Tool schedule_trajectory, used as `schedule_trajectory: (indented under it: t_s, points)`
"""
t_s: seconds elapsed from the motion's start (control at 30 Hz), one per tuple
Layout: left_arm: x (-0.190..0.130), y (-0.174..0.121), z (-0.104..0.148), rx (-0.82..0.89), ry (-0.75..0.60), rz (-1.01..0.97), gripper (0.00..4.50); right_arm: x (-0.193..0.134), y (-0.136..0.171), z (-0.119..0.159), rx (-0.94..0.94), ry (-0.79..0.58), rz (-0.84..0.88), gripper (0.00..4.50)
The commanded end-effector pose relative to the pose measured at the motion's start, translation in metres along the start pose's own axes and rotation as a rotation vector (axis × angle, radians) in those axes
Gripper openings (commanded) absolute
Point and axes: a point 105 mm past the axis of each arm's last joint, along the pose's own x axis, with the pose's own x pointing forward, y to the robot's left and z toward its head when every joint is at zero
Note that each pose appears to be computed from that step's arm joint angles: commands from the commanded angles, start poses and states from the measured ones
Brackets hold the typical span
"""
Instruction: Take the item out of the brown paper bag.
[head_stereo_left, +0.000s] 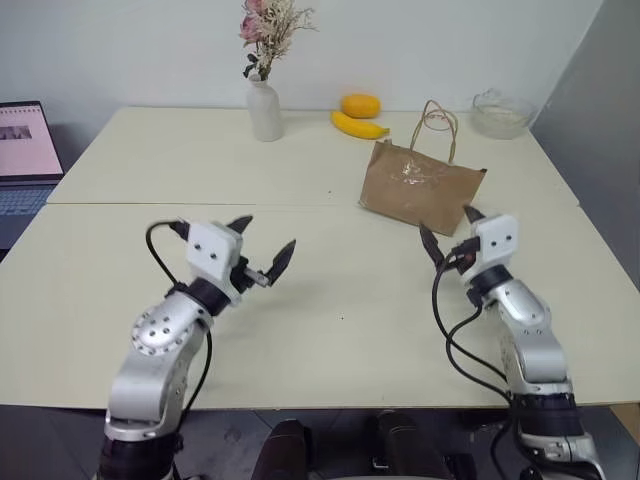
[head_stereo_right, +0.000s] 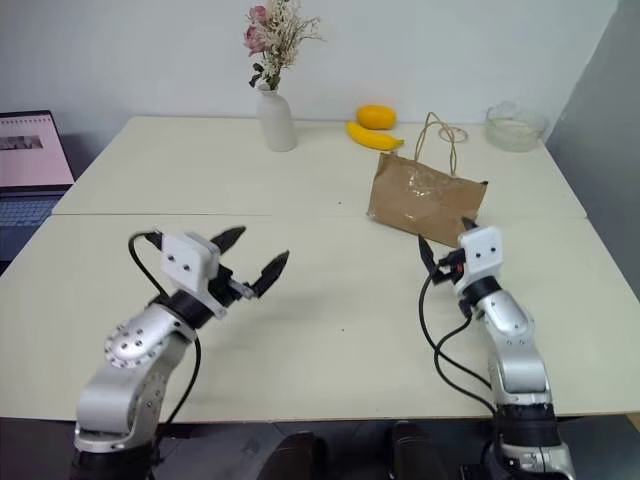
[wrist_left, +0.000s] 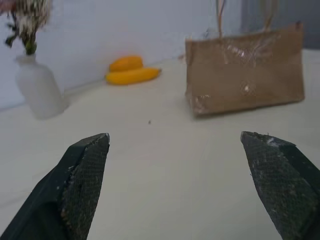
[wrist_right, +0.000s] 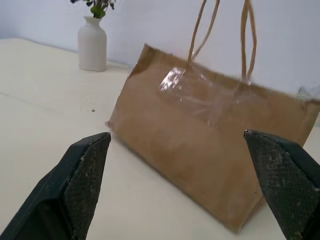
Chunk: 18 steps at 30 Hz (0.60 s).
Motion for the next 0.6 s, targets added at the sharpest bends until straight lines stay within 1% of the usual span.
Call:
schedule_trajectory:
  t_s: [0.03,0.1,0.2,0.4,0.6]
  points:
    - [0.006,-0.009,0.029,0.019,-0.080,-0.106,4.42,0.019,-0.016,0.038,-0.113,-0.056,-0.065,4.50]
    - [0.010,-0.011,0.036,0.026,-0.096,-0.135,4.42,0.030,-0.020,0.051,-0.150,-0.056,-0.073,4.50]
    - [0.016,-0.015,0.045,0.029,-0.124,-0.177,4.42,0.049,-0.034,0.070,-0.261,-0.016,-0.111,4.50]
    - [0.020,-0.026,0.052,0.022,-0.144,-0.254,4.42,0.082,-0.055,0.080,-0.425,0.140,-0.165,4.50]
    - [0.024,-0.030,0.051,0.012,-0.153,-0.268,4.42,0.111,-0.066,0.090,-0.535,0.213,-0.152,4.50]
